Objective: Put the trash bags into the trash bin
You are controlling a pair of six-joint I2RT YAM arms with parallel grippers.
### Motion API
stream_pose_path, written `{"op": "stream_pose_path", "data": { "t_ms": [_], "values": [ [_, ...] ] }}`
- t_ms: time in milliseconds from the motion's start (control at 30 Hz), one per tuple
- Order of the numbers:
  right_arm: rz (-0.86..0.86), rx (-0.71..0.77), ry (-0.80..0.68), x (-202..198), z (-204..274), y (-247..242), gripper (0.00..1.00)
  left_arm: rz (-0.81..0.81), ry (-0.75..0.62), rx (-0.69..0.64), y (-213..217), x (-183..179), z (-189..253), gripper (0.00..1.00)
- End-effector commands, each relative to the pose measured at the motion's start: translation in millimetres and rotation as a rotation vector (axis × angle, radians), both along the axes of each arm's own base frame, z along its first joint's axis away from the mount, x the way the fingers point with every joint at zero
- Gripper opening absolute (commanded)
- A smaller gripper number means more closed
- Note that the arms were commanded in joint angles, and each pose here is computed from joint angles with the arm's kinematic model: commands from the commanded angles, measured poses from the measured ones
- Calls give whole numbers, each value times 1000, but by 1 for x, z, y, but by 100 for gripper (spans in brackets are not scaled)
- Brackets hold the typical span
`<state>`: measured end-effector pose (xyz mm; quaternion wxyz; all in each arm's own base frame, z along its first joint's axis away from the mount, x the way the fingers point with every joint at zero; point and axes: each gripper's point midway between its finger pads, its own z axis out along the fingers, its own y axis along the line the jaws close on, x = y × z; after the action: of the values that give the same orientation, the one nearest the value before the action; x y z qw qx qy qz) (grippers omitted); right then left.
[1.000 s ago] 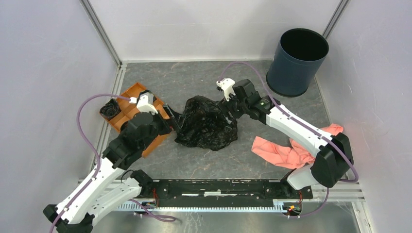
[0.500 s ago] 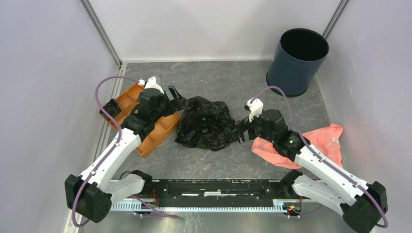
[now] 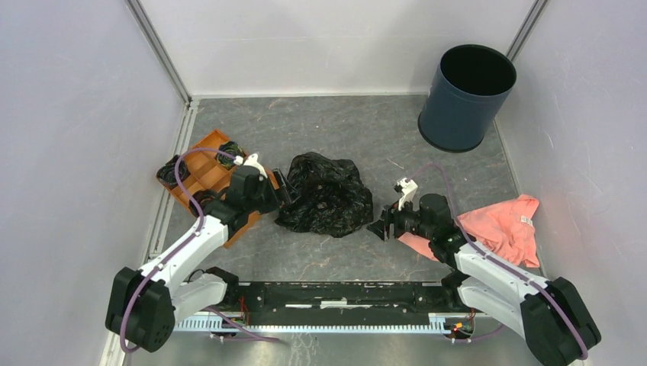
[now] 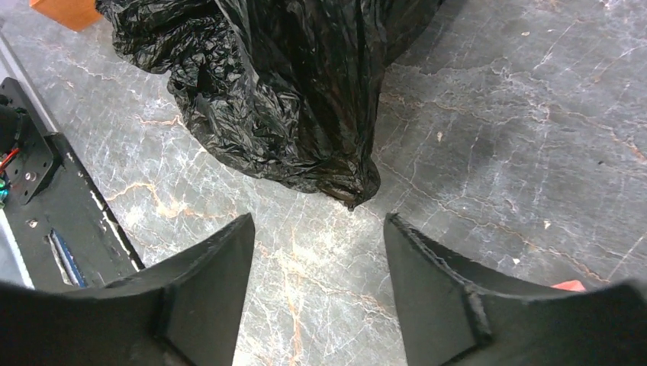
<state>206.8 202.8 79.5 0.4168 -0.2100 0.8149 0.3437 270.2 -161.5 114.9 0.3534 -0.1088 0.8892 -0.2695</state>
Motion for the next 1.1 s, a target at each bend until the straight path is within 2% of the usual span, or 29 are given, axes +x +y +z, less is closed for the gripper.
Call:
{"op": "stream_pose_path", "data": {
  "t_ms": [0, 33, 100, 400, 633, 800, 933, 1067],
  "values": [
    [36, 126, -88, 8, 19, 11, 65, -1, -63, -88, -8, 0, 19, 84],
    [18, 120, -80, 10, 15, 8, 57, 1, -59, -83, -7, -1, 18, 84],
    [-13, 128, -58, 13, 8, 4, 49, -1, -53, -82, -6, -4, 15, 83],
    [-14, 190, -47, 33, 5, 18, 50, -6, -27, -76, -5, -12, 3, 83],
    [39, 298, -43, 38, 12, 36, 51, -23, 1, -84, -8, -21, -8, 82],
    [-79, 200, -36, 60, -5, 23, 44, -36, 18, -82, -11, -29, -17, 81],
    [-121, 147, 6, 60, -24, 15, 50, -34, 14, -77, -9, -31, -17, 81],
    [-132, 166, 25, 51, -30, 12, 47, -34, 5, -89, -9, -31, -12, 81]
  ]
}}
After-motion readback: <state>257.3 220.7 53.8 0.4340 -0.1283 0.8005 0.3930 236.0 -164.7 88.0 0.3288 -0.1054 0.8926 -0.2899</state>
